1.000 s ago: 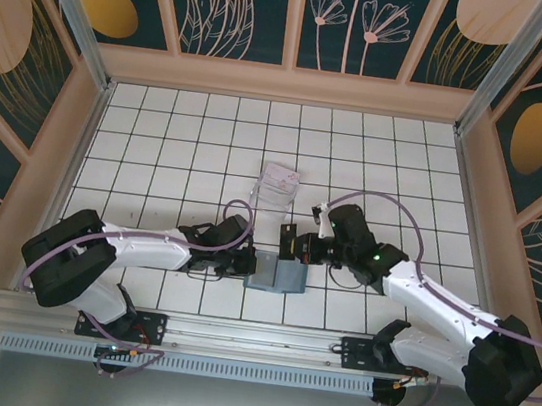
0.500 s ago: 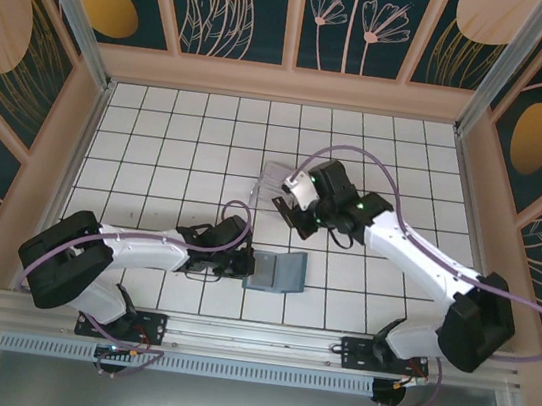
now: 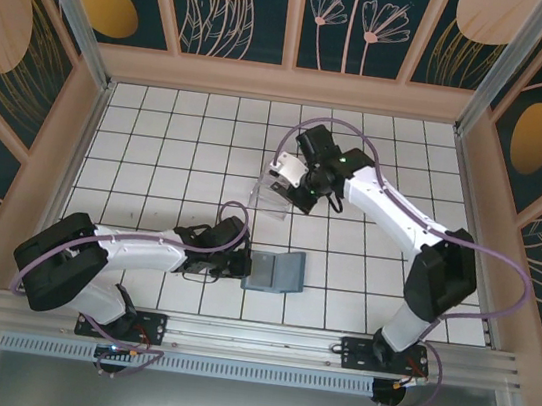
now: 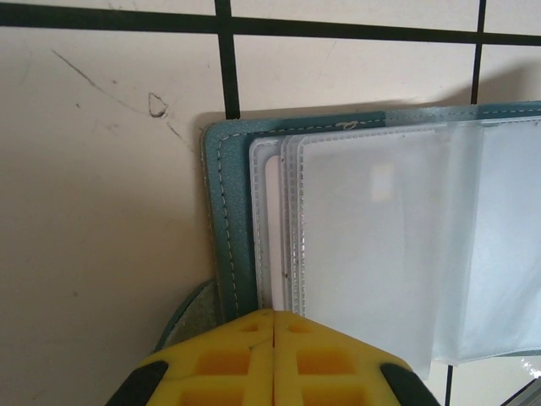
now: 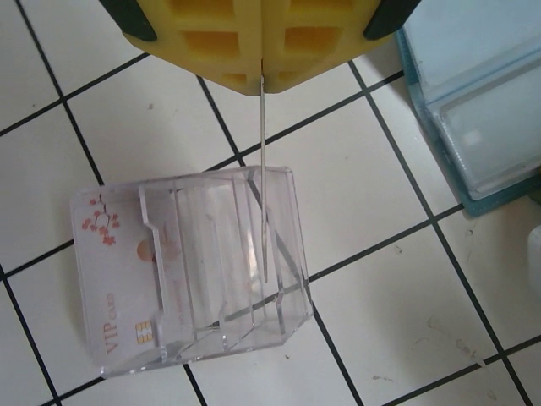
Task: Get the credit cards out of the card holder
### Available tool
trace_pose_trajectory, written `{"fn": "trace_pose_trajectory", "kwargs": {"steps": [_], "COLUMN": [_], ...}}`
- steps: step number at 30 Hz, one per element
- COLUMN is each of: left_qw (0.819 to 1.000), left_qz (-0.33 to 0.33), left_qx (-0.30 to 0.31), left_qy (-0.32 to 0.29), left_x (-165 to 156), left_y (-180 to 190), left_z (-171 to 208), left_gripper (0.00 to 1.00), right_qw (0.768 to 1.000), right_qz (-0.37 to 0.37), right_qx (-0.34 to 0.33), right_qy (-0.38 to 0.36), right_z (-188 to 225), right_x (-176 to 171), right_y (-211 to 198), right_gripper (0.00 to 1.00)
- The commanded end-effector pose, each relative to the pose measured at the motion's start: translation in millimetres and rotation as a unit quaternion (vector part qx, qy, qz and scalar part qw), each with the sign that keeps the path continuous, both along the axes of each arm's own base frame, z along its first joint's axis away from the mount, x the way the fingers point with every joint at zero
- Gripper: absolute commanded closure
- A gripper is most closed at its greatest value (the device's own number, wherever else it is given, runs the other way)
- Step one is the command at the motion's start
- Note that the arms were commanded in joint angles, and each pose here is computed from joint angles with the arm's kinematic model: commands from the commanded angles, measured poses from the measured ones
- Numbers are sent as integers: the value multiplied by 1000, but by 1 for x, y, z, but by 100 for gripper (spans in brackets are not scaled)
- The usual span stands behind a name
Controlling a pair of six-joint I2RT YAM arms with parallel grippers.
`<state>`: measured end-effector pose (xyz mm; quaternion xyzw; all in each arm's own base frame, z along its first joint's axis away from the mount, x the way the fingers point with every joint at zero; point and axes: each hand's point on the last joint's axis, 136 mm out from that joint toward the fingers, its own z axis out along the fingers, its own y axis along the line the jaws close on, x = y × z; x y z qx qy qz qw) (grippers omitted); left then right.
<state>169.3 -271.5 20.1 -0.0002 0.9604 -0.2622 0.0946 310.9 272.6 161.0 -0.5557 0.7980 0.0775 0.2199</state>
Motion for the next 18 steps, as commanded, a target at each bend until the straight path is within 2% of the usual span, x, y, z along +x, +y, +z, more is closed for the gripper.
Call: {"fn": "trace_pose_trajectory", "kwargs": {"steps": [1,11,18], "left_qw": [1000,1000,1000], "left_qz": [5,5,8], "left_qx": [16,16,15], "left_qy": [5,10,8], "left_x": [-4,-4,-4], "left_y": [8,7,7], "left_z": [-3,-5,-5], "left_gripper": [92,92,92], "right_qw": [999,998,995], "right_qz": [33,55,58], "right_qx": [-15,-22,-53], "right_qy": [12,27,61], "right_z": [-1,-20,-48], "right_x": [4,34,40], "right_y": [4,30,33], "right_gripper": [100,100,100]}}
